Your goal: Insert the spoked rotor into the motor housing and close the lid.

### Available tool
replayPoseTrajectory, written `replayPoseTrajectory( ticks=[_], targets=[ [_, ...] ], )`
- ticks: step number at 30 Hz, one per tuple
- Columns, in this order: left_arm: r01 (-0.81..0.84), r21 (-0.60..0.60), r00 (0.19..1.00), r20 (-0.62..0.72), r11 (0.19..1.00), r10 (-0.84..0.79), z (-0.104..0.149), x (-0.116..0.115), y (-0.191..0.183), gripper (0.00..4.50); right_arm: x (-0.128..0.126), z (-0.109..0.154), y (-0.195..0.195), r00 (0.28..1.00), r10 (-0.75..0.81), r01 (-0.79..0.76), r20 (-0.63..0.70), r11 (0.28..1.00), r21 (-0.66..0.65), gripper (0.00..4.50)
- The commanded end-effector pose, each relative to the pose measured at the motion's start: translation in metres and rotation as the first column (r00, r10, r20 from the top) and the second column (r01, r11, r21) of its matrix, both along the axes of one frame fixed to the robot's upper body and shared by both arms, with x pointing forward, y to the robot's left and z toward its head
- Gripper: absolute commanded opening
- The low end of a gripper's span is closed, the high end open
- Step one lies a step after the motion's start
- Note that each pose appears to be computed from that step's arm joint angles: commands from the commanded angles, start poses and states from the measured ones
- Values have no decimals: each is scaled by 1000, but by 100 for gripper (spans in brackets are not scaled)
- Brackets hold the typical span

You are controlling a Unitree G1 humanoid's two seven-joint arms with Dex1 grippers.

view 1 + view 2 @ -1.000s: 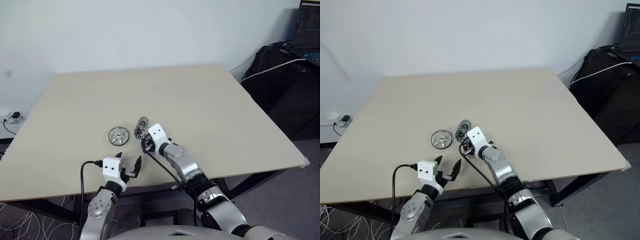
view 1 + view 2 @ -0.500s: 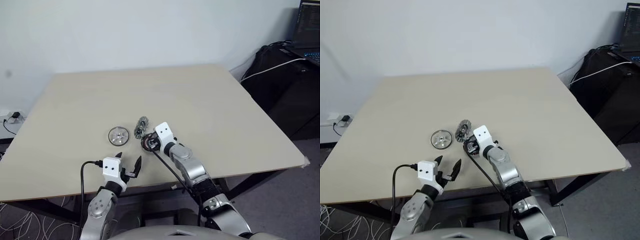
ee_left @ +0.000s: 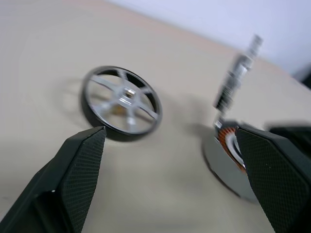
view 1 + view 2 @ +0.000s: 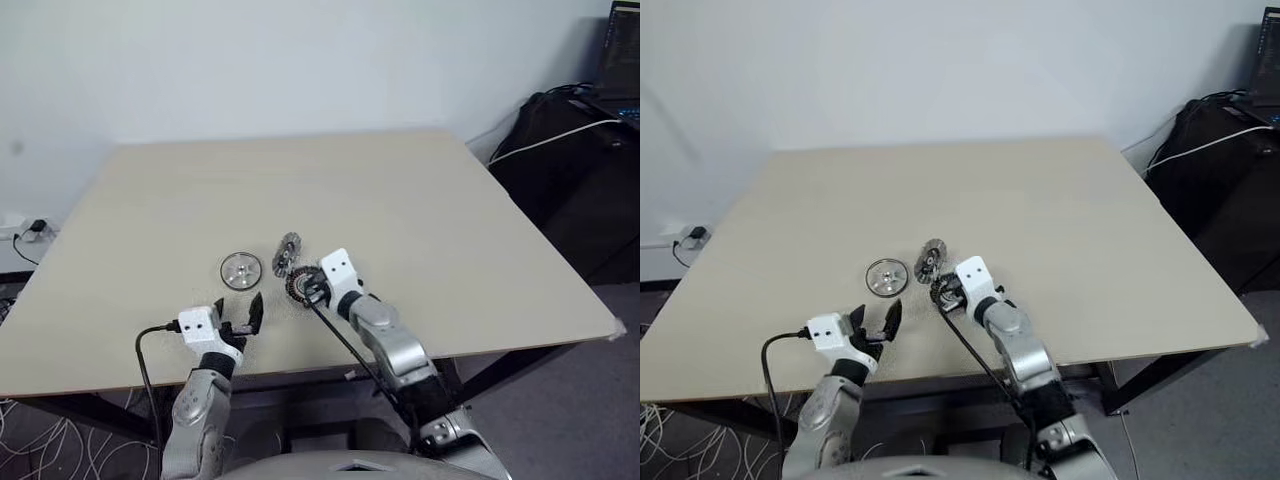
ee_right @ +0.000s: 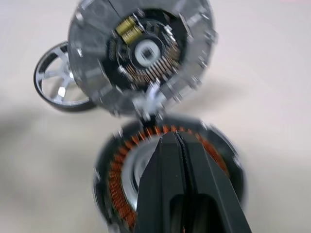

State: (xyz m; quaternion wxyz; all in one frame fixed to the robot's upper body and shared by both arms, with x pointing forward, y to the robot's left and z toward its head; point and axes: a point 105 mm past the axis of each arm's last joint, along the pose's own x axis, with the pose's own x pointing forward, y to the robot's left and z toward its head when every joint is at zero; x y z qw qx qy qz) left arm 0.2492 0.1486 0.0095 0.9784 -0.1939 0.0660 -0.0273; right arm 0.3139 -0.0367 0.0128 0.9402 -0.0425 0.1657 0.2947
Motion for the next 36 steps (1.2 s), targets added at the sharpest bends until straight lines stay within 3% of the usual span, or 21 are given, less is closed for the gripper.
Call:
replayPoseTrajectory(
  ticks=[1,14,28,36],
  targets=[
    [-43,-35,998,39,998,45,16,10,8,450,-3,24,-15,998,-19,15,67,999,52,2],
    [-52,-48,994,-98,997,47,-2,31,31,450,-42,14,-57,995,-100,99,15,994,37,2],
    [-71,-217,991,-124,974,45,0,54,39,450,-45,14,-54,992,-124,123,5,991,54,2],
    [-91,-222,983,-177,971,52,-5,62,40,450,-45,15,-55,990,-138,137,4,989,57,2]
  ],
)
